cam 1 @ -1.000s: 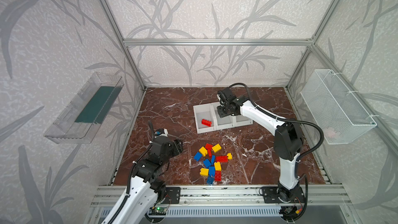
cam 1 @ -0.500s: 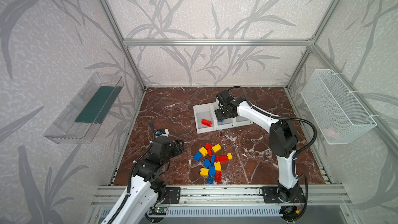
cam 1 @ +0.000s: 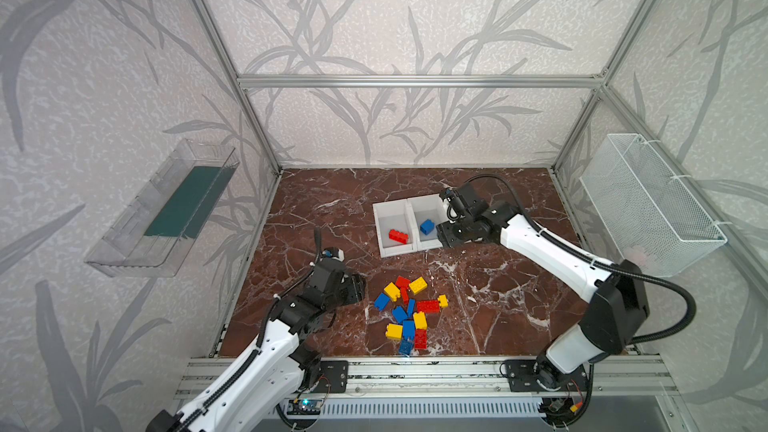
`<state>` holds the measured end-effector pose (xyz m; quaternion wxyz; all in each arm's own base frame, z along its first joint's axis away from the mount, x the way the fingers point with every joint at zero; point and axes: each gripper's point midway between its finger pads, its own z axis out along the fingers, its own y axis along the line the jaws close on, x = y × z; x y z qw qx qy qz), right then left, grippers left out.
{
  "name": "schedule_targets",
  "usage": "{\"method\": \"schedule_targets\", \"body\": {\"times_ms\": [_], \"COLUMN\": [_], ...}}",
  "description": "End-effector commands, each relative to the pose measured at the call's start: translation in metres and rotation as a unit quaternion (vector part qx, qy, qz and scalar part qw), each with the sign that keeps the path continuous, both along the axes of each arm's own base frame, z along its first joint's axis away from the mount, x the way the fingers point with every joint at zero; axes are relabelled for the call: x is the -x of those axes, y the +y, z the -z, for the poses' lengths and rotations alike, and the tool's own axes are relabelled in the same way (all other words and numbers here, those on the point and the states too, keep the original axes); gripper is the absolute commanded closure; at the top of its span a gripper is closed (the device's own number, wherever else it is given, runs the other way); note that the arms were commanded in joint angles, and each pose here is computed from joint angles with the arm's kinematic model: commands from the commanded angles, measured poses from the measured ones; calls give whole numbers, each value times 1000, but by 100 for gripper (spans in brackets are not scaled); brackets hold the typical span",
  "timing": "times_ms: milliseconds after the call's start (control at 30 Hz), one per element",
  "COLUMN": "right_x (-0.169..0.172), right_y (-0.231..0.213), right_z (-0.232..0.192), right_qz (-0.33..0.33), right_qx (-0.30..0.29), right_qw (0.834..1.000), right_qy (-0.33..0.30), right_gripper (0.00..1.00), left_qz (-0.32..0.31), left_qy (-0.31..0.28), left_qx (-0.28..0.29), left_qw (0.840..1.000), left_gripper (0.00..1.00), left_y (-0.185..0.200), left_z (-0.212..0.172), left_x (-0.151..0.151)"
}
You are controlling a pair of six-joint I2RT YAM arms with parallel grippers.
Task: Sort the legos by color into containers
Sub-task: 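Move both grippers back toward the brick pile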
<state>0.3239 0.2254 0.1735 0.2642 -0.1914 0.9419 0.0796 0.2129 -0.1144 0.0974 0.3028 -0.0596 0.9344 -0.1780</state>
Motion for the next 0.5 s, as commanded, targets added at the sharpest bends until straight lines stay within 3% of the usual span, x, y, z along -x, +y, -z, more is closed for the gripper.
{"method": "schedule_targets", "body": {"times_ms": [0, 467], "right_x": [14, 54], "right_y": [-14, -43], "right_z": [-4, -2], "right_qz": [11, 26], "right_qx": [-3, -37], "right_qw": [1000, 998], "right_qy": [-11, -34], "right_gripper": [30, 25], "left_qz": [26, 89], "left_qy": [-30, -56], "left_qx": [-22, -76], "left_qw": [999, 992], "left_gripper": [32, 32], "left_y": [-9, -16], "left_z": [-16, -48], "left_x": [-9, -20]}}
